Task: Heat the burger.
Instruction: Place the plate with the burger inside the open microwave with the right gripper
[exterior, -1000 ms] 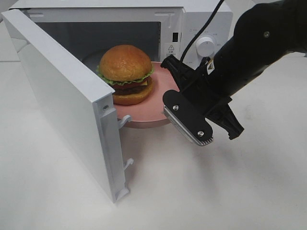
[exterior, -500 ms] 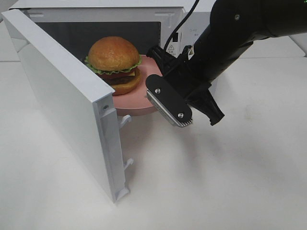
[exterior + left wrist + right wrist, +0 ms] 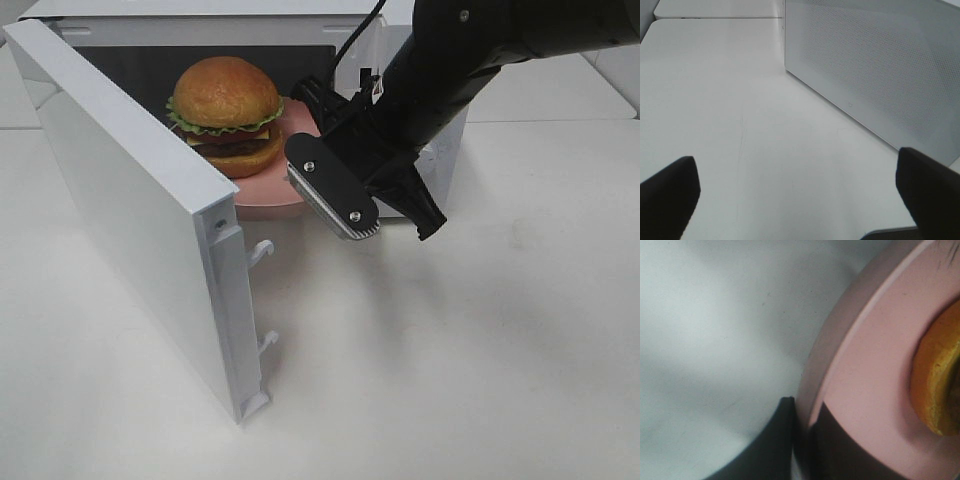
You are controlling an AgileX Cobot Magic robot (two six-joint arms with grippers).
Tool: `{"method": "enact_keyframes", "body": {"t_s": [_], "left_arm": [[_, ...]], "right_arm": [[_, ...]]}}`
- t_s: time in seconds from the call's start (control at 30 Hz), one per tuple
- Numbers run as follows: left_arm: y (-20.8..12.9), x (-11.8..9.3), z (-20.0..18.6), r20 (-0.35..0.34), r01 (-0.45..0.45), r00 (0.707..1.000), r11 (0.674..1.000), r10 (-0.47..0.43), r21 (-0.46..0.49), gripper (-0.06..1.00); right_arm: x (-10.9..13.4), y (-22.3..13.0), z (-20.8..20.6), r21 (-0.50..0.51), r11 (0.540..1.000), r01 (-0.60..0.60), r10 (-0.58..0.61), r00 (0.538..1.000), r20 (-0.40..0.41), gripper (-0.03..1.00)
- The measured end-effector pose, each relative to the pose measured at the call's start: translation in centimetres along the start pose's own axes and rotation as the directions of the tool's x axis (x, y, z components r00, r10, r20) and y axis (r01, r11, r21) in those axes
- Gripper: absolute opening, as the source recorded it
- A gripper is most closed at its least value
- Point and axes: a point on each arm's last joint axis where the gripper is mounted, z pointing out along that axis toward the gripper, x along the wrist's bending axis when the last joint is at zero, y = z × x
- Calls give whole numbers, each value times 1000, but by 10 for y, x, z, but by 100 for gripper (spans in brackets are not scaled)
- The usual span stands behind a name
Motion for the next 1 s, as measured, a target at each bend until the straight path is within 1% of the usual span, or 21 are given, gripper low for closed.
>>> {"method": "enact_keyframes", "body": {"t_s": [0.2,0.37,0.53,0.9,1.0], "left_arm": [[0,0,0,0,0,1000,1000,0,0,99],[0,0,0,0,0,1000,1000,0,0,99],[0,0,0,0,0,1000,1000,0,0,99],[0,0,0,0,0,1000,1000,0,0,99],[0,0,0,0,0,1000,1000,0,0,99]], "right_arm": [[1,-1,5,5,1000,8,-8,1000,-6,6],[1,-2,15,6,1000,-19,19,1000,-15,6],[-10,-3,24,12,998,-59,59,998,-1,6],[-26,-7,38,24,997,-70,69,997,28,6],[-32,-8,44,25,996,-89,88,995,37,6]]}}
